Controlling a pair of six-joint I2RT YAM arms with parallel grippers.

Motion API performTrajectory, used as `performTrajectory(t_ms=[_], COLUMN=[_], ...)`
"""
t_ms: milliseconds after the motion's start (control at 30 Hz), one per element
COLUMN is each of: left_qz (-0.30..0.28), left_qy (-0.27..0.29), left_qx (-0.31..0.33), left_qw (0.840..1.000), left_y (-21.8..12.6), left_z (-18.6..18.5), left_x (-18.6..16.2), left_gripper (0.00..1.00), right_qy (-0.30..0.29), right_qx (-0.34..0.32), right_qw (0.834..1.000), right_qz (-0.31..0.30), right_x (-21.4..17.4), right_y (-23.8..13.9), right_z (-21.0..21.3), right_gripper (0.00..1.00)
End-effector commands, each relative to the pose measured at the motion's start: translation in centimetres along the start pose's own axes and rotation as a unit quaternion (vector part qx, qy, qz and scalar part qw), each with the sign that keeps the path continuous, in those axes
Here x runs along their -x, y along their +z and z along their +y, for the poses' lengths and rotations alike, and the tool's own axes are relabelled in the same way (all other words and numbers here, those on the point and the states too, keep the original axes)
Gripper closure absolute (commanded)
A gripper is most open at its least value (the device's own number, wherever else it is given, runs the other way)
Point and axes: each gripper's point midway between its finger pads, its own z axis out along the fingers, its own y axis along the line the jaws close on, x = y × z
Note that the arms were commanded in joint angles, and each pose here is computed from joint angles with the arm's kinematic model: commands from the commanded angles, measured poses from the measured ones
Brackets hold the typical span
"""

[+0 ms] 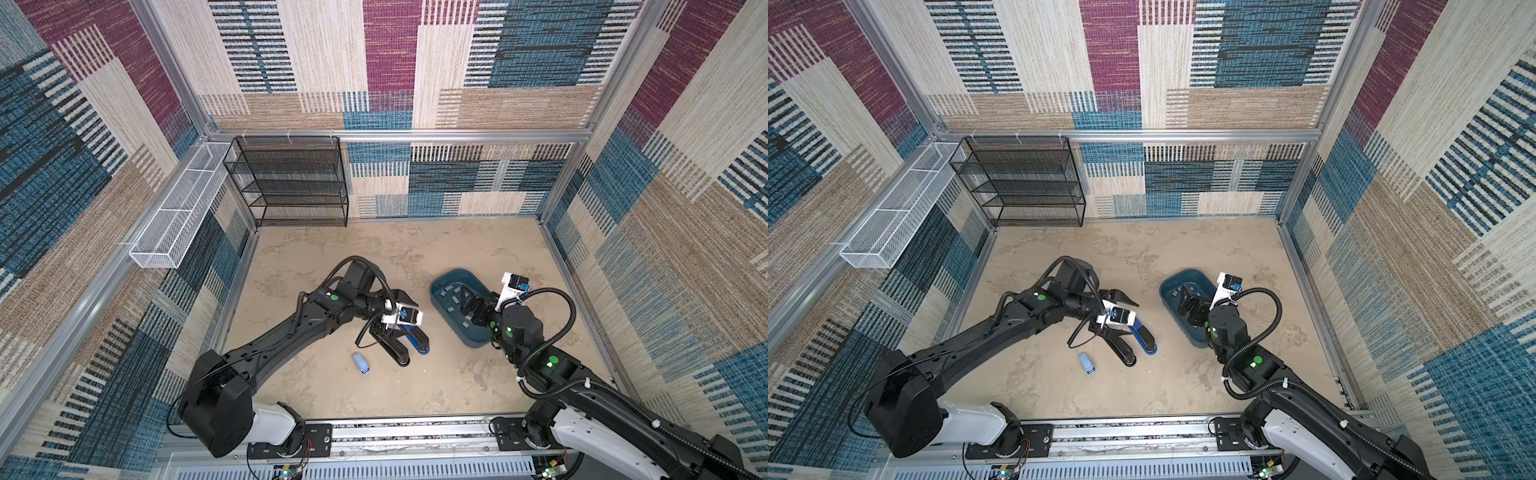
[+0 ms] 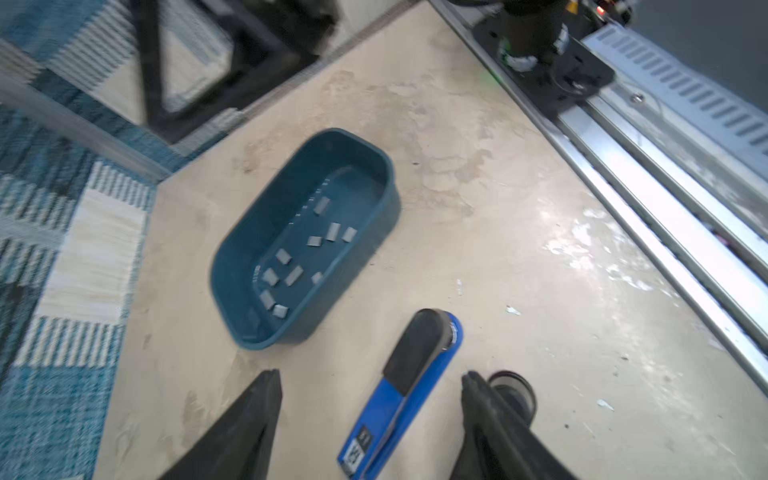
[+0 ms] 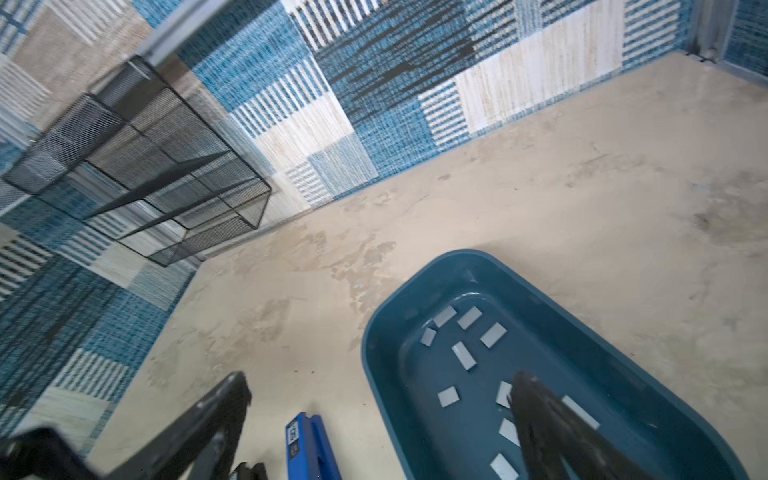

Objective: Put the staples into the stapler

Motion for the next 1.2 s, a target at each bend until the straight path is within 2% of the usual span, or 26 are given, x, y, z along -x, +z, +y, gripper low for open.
performTrajectory(t_ms=[0,67,200,367,667,933,1167], left_qz=[0.044,0.036,0.085,0.12,0.168,0.176,0.154], left_qy=[0.042,0.026,0.026,-0.009,-0.001,-0.009,0.001], left_qx=[-0.018,-0.05,-0.078,-0.135,-0.184,-0.216,-0.225], left_qw=[0.998,0.998,0.993,0.984,0.968,0.96,0.962], left_y=[0.9,1.6,4.1,6.1,9.2,9.9,10.1], left_z=[-0.6,-1.4,-2.2,-2.3,-2.5,-3.1,-3.2], left_x=[-1.6,-1.5,-4.0,-5.9,-8.4,-9.1,-8.3], left_gripper=[0.29,0.3,0.32,0.39,0.42,0.46,0.5], right_qy=[-0.014,-0.024,-0.024,-0.027,-0.025,-0.018,-0.017], right_qx=[-0.06,-0.082,-0.099,-0.116,-0.13,-0.14,-0.14], right_qw=[0.998,0.996,0.995,0.993,0.991,0.99,0.99], right_qz=[0.011,0.011,-0.001,-0.022,-0.004,0.005,0.008], right_x=[-0.8,-1.4,-1.4,-0.4,-1.4,-1.8,-1.9], right_y=[1.4,2.1,2.5,2.2,3.6,4.5,4.8], right_z=[-2.5,-3.8,-5.6,-6.9,-9.1,-10.4,-10.6], right_gripper=[0.0,0.0,0.0,0.01,0.0,0.0,0.0])
